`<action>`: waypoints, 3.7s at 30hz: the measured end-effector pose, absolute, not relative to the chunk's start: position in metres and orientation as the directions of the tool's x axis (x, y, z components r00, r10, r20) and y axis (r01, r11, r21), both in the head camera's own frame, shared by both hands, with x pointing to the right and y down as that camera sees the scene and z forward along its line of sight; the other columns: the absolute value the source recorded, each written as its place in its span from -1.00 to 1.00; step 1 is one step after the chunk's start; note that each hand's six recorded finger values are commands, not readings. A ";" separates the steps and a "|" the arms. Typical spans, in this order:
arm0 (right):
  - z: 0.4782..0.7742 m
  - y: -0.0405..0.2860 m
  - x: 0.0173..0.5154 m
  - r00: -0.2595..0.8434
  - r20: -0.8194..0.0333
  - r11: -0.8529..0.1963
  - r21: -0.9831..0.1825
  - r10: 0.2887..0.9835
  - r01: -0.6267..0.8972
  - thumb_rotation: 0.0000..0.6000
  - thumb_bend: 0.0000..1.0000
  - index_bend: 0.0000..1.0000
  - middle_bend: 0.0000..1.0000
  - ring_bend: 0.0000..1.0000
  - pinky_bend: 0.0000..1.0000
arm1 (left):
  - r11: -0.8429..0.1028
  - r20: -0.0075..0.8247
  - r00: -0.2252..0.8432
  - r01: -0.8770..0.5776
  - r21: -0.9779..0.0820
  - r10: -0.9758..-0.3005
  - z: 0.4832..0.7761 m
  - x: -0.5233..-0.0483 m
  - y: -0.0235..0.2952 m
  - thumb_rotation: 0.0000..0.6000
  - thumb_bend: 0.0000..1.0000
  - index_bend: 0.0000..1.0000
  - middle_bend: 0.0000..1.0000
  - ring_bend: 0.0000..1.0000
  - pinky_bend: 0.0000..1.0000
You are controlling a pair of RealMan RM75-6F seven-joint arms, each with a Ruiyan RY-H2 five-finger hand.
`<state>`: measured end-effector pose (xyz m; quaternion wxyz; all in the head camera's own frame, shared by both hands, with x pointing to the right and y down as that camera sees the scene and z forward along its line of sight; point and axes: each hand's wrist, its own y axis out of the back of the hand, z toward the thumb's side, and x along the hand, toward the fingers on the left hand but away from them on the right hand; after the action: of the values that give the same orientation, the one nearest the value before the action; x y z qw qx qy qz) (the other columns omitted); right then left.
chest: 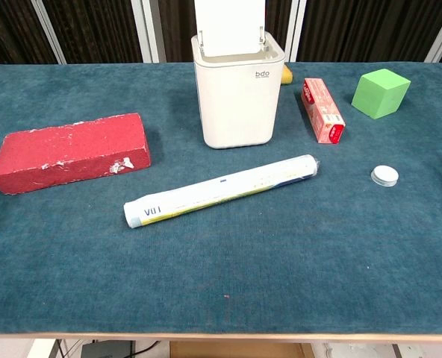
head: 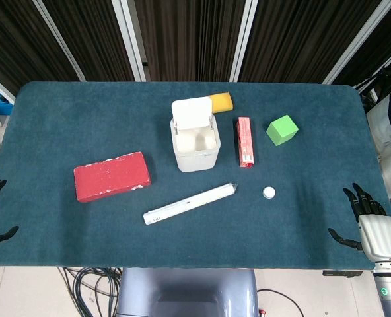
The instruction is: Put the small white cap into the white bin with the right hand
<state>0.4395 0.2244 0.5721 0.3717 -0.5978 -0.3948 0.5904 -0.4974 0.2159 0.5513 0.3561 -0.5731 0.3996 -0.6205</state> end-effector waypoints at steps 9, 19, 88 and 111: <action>0.572 0.224 0.442 -0.015 -0.412 -0.412 -0.911 0.911 0.037 1.00 -0.79 -1.00 -0.89 -0.79 -0.53 | -0.427 0.426 -0.086 -0.015 -0.904 -0.901 0.551 -0.496 0.217 1.00 -0.66 -0.76 -0.68 -0.95 -0.90; 0.572 0.224 0.442 -0.007 -0.415 -0.415 -0.909 0.910 0.041 1.00 -0.79 -1.00 -0.89 -0.79 -0.52 | -0.432 0.431 -0.085 -0.008 -0.902 -0.898 0.553 -0.495 0.217 1.00 -0.66 -0.76 -0.68 -0.95 -0.90; 0.743 0.108 0.329 0.184 -0.764 -0.774 -0.632 0.618 -0.026 1.00 -0.76 -0.11 -0.89 -0.79 -0.52 | -0.425 0.424 -0.100 -0.014 -0.905 -0.900 0.549 -0.498 0.217 1.00 -0.66 -0.76 -0.68 -0.95 -0.92; 0.719 0.084 0.322 0.222 -0.669 -0.687 -0.726 0.710 0.009 1.00 -0.52 0.16 -0.87 -0.79 -0.51 | -0.430 0.429 -0.101 -0.012 -0.903 -0.898 0.549 -0.498 0.218 1.00 -0.66 -0.75 -0.68 -0.95 -0.93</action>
<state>0.3217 0.0837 0.7186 0.3065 -0.7192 -0.2499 0.5714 -0.4985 0.2177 0.5492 0.3539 -0.5693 0.3995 -0.6253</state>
